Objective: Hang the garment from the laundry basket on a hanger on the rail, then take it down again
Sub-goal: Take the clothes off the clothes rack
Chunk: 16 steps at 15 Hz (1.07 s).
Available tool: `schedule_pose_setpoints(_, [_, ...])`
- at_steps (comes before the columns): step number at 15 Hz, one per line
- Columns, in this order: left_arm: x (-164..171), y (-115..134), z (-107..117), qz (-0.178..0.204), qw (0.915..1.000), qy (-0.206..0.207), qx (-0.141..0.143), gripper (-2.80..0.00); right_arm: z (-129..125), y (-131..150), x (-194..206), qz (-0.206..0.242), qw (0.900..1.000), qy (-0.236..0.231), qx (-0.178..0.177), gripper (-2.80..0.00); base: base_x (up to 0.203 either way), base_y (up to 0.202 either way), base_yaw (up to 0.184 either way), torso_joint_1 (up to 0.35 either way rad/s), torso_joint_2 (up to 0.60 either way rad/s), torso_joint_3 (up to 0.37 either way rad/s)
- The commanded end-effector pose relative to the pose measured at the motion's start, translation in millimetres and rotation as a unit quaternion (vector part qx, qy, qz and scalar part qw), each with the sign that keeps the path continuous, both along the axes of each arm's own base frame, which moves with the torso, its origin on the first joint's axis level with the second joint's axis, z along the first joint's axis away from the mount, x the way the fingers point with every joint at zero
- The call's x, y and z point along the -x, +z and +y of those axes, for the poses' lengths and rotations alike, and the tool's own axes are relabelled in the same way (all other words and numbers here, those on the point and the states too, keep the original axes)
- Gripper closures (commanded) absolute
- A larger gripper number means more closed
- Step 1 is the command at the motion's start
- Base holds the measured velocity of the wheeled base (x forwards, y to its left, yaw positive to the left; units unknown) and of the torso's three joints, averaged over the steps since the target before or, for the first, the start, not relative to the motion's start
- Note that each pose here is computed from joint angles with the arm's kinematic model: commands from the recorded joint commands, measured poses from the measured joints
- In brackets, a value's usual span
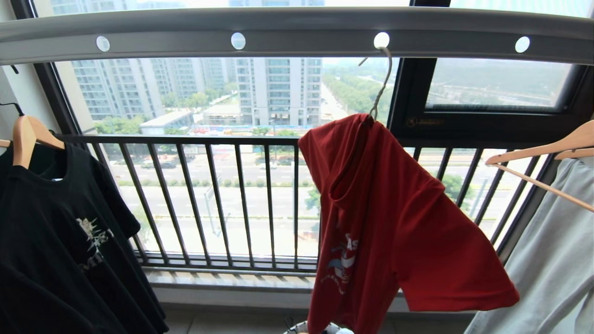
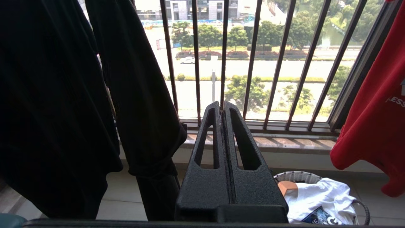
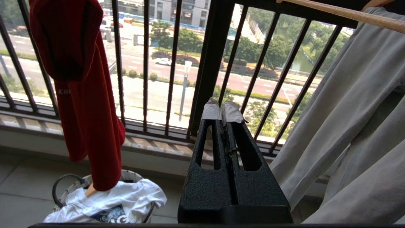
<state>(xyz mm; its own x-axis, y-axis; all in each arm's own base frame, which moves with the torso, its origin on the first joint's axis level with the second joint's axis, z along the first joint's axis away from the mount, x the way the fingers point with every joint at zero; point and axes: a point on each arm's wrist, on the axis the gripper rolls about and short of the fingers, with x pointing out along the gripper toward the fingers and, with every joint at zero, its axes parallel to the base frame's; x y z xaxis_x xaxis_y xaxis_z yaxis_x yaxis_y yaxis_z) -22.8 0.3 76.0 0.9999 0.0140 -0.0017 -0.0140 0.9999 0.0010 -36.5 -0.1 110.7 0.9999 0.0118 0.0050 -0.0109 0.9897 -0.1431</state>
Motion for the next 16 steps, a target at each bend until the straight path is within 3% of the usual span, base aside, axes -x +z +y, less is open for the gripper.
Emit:
schedule_pose_setpoints(1, [-0.2, -0.8, 0.0, 0.001, 1.0000, 0.000, 0.002, 0.00, 0.3, -25.8, -9.9, -0.002, 1.000, 0.005, 0.003, 0.00, 0.000, 0.000, 0.000, 0.000, 0.00, 0.000])
schedule_pose_setpoints(8, [-0.1, -0.5, 0.0, 0.000, 0.9997, 0.001, 0.024, 0.00, 0.8, -36.2, -13.7, 0.008, 0.999, 0.015, -0.032, 0.00, 0.000, 0.000, 0.000, 0.000, 0.00, 0.000])
schedule_pose_setpoints(16, [-0.2, -0.7, 0.0, 0.000, 0.9997, 0.001, 0.024, 0.00, 0.8, -36.0, -13.7, 0.007, 0.999, 0.015, -0.033, 0.00, 0.000, 0.000, 0.000, 0.000, 0.00, 0.000])
